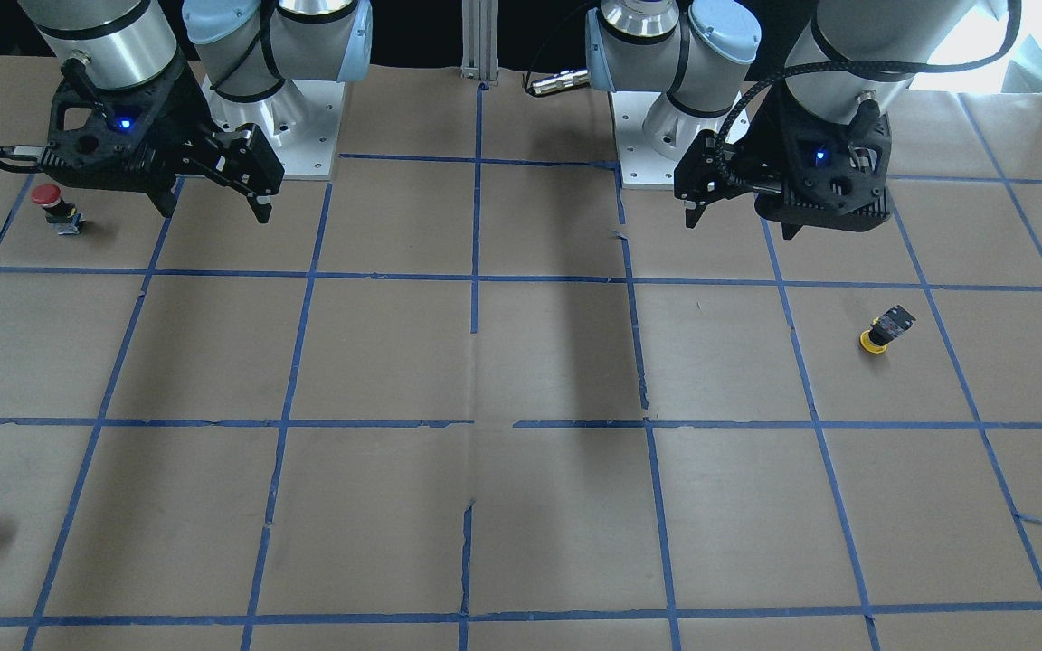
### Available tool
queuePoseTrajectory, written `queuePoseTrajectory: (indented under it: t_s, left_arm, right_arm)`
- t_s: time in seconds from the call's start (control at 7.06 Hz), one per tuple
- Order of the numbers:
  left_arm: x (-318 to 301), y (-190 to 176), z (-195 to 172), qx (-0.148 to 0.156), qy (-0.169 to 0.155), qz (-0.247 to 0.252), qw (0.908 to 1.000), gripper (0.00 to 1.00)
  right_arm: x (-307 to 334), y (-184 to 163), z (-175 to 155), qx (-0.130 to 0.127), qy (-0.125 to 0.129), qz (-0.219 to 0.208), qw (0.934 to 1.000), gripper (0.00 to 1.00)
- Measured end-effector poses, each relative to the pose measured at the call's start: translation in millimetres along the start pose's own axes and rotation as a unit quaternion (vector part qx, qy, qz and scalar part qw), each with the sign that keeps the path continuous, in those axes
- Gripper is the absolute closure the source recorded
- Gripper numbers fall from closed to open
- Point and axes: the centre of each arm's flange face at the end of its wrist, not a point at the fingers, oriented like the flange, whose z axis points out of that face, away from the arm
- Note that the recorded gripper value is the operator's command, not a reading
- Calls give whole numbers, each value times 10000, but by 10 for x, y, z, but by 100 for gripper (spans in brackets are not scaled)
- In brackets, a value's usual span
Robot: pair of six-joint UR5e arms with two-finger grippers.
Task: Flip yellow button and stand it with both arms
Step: 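Move the left gripper down toward the yellow button lying on its side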
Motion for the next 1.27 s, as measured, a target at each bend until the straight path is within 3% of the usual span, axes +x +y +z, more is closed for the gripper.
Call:
queuePoseTrajectory:
  t_s: [0.14,0.57,0.85,0.99,1.27]
  left_arm:
    - [-1,-1,9,-6,-22,-81,10000,0]
    - [-470,0,267,-303,-609,-320,9972,1]
    - [-1239,-15,629,-345,-345,-703,9963,1]
    - [-1590,28,852,-341,-173,-641,9972,1]
    - [-2153,181,1326,-253,-43,50,9997,1]
  right_arm:
    - [0,0,0,0,-2,0,10000,0]
    - [-1,7,3,-25,-9,4,10000,0]
    - [-1,11,5,-38,-6,2,10000,0]
    - [-1,11,5,-39,-6,2,10000,0]
    - [-1,9,8,-43,-5,1,10000,0]
